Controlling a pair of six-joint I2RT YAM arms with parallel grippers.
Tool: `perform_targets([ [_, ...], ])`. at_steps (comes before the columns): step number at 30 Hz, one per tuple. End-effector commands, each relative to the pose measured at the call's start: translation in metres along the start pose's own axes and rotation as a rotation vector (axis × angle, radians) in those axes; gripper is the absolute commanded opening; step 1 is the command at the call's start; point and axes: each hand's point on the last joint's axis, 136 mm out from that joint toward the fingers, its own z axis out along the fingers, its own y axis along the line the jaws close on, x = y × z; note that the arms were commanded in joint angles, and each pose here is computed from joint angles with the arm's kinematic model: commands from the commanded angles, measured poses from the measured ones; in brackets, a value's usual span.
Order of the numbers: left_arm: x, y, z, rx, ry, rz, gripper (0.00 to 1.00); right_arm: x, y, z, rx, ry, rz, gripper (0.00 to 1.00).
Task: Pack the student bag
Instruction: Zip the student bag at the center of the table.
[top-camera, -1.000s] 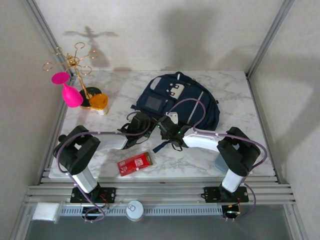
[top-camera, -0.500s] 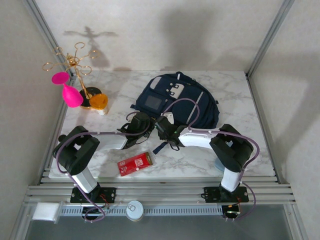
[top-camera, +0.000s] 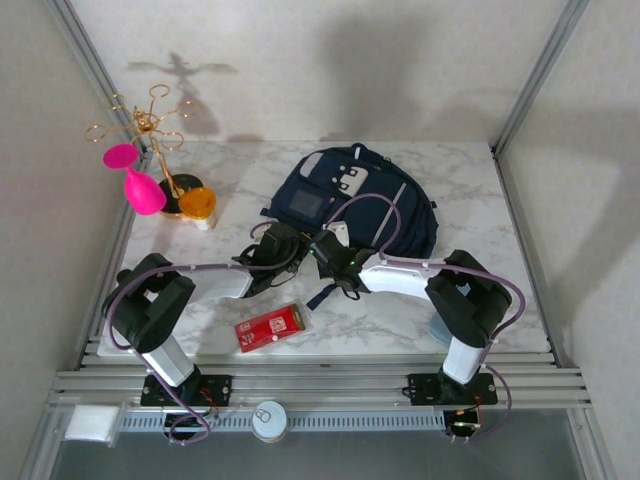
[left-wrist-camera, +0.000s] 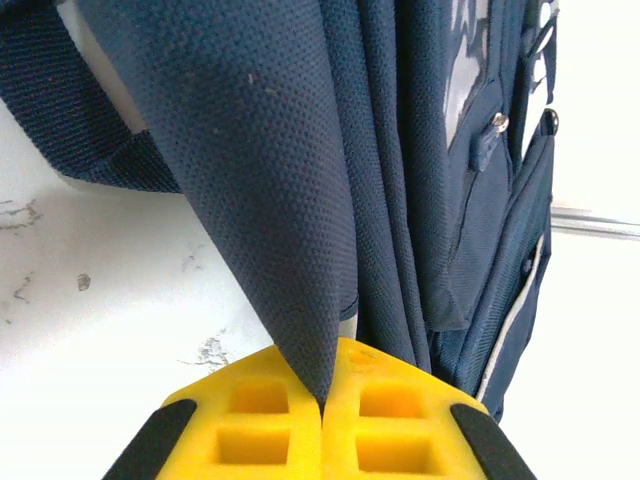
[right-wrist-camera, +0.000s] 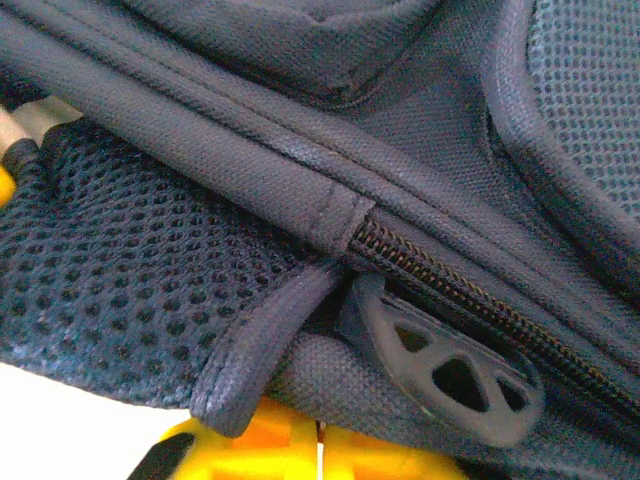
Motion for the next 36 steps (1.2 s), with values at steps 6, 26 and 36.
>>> perform_targets([
  [6,-0.042,-0.028,-0.007,0.034,-0.107,0.038,0.00,0.022,-0.016,-0.022,-0.035,0.073,0.024,0.00],
  [26,-0.016,-0.010,-0.025,0.128,0.056,-0.027,0.55,0.024,0.008,-0.066,-0.266,0.119,0.051,0.00],
  [36,0.058,-0.010,0.002,0.121,0.161,-0.170,0.60,0.025,0.007,-0.065,-0.265,0.111,0.050,0.00],
])
